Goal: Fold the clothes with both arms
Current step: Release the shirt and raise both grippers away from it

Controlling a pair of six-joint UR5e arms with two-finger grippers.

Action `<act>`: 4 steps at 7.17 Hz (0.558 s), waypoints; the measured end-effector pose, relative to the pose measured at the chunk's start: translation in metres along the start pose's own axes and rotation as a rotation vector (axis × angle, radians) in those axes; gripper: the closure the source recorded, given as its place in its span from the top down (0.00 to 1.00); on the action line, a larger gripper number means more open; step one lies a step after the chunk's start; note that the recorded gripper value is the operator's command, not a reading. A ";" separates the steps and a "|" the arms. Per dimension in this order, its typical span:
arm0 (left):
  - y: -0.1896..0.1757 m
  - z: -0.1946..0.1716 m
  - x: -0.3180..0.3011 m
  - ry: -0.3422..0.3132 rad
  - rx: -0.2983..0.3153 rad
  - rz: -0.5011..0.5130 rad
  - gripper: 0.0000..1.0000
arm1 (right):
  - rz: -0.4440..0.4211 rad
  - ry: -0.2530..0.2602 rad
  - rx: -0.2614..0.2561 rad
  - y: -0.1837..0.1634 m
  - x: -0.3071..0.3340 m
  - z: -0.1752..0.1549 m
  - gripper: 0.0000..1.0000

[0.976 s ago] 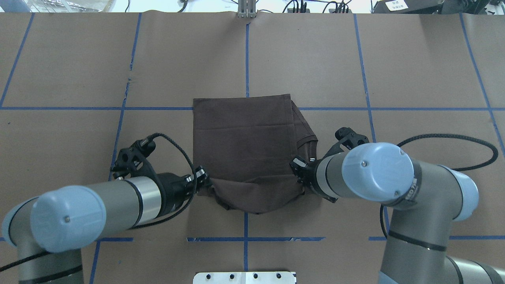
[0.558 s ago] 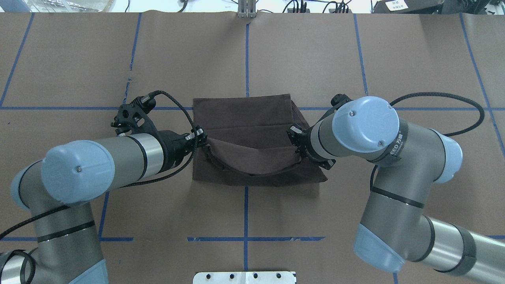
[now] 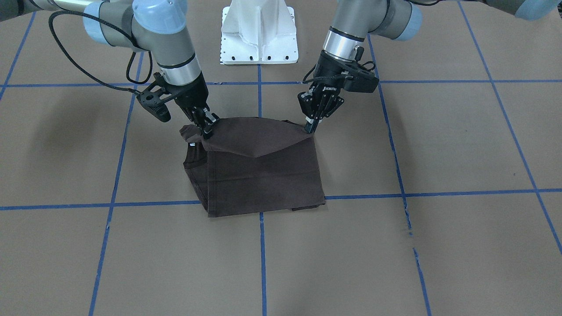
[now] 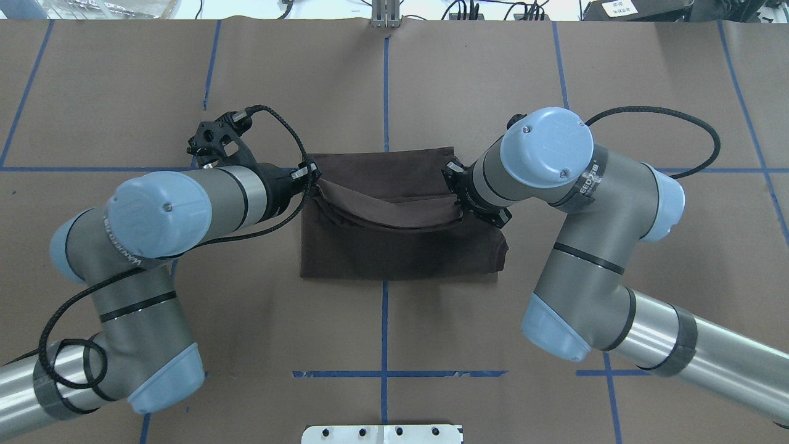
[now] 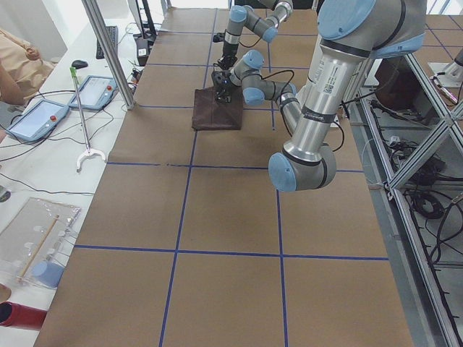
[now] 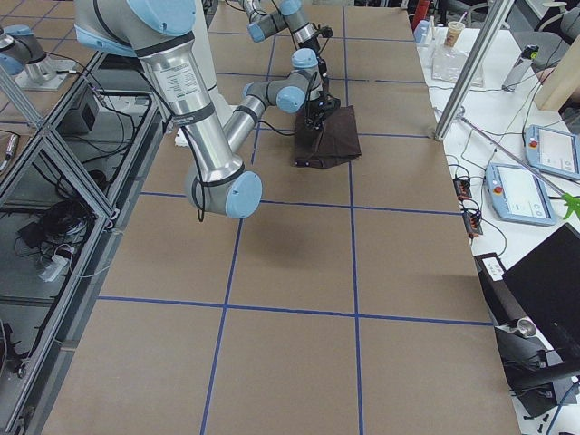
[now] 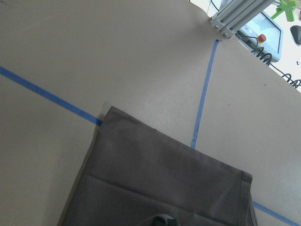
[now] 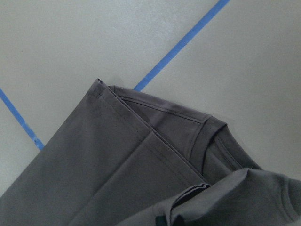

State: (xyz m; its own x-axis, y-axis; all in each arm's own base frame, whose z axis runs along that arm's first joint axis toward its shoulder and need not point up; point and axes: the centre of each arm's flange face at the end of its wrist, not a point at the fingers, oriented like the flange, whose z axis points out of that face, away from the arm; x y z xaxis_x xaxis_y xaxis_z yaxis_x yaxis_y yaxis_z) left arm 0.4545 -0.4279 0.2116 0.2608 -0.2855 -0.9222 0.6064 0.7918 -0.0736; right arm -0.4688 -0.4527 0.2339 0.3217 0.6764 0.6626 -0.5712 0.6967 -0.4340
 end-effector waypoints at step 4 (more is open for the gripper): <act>-0.092 0.130 -0.012 -0.076 0.132 0.118 1.00 | 0.000 -0.079 0.001 -0.111 -0.103 0.085 1.00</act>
State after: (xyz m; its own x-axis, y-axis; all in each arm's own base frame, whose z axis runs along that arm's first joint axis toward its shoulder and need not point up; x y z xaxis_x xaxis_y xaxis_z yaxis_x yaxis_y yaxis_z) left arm 0.4936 -0.5676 0.2788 0.3889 -0.2394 -0.8896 0.6602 0.7459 0.0879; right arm -0.5022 -0.6202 0.2657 0.2606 0.6557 0.7087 -0.5721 0.6961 -0.4337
